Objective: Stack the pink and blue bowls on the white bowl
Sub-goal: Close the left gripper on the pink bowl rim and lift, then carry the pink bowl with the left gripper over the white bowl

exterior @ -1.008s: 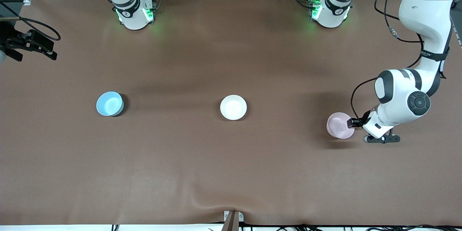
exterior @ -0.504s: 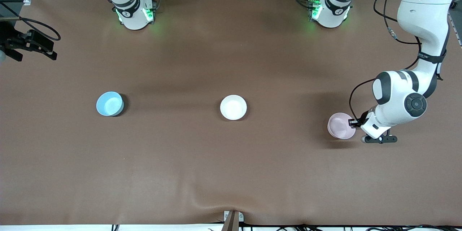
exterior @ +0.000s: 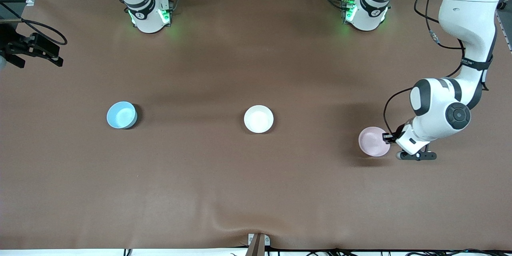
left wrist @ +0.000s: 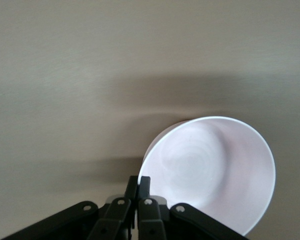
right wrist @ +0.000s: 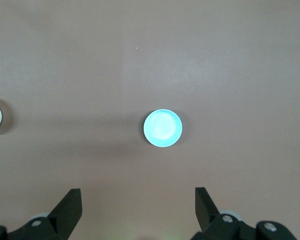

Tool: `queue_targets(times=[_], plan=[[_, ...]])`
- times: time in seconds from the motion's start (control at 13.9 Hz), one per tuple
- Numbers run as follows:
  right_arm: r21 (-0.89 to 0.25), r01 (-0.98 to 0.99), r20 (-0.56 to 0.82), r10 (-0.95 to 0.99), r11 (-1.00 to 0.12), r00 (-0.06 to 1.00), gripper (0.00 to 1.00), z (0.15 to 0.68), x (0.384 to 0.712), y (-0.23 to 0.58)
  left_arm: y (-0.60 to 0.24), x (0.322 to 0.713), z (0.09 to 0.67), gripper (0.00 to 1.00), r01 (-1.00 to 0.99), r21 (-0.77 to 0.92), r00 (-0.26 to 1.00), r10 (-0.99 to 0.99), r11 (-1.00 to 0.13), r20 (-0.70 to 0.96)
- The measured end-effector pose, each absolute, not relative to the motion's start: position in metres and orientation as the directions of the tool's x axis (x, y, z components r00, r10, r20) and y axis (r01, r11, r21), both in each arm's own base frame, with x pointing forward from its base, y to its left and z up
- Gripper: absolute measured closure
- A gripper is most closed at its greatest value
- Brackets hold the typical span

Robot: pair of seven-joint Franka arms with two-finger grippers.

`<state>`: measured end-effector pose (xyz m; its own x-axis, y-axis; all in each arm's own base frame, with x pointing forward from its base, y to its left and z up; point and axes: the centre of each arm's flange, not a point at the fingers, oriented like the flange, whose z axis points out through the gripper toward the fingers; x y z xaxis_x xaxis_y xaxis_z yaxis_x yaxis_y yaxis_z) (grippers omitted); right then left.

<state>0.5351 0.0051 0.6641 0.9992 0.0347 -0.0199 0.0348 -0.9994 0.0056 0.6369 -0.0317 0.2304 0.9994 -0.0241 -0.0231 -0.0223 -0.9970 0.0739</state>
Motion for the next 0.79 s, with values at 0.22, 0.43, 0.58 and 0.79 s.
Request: queue_targets(times=[0.22, 0.43, 0.58, 0.79], plan=[[0.006, 0.035, -0.020, 0.035, -0.999, 0.999, 0.00, 0.664, 0.535, 0.005, -0.082, 0.643, 0.264, 0.97, 0.016, 0.106, 0.998, 0.010, -0.994, -0.058], [0.006, 0.035, -0.020, 0.035, -0.999, 0.999, 0.00, 0.664, 0.535, 0.005, -0.123, 0.649, 0.299, 0.97, 0.061, 0.130, 0.996, 0.053, -0.990, -0.066], [0.006, 0.035, -0.020, 0.035, -0.999, 0.999, 0.00, 0.664, 0.535, 0.005, -0.142, 0.650, 0.312, 0.97, 0.091, 0.145, 0.995, 0.083, -0.985, -0.063], [0.006, 0.035, -0.020, 0.035, -0.999, 0.999, 0.00, 0.664, 0.535, 0.005, -0.165, 0.650, 0.324, 0.97, 0.117, 0.162, 0.992, 0.110, -0.980, -0.055]])
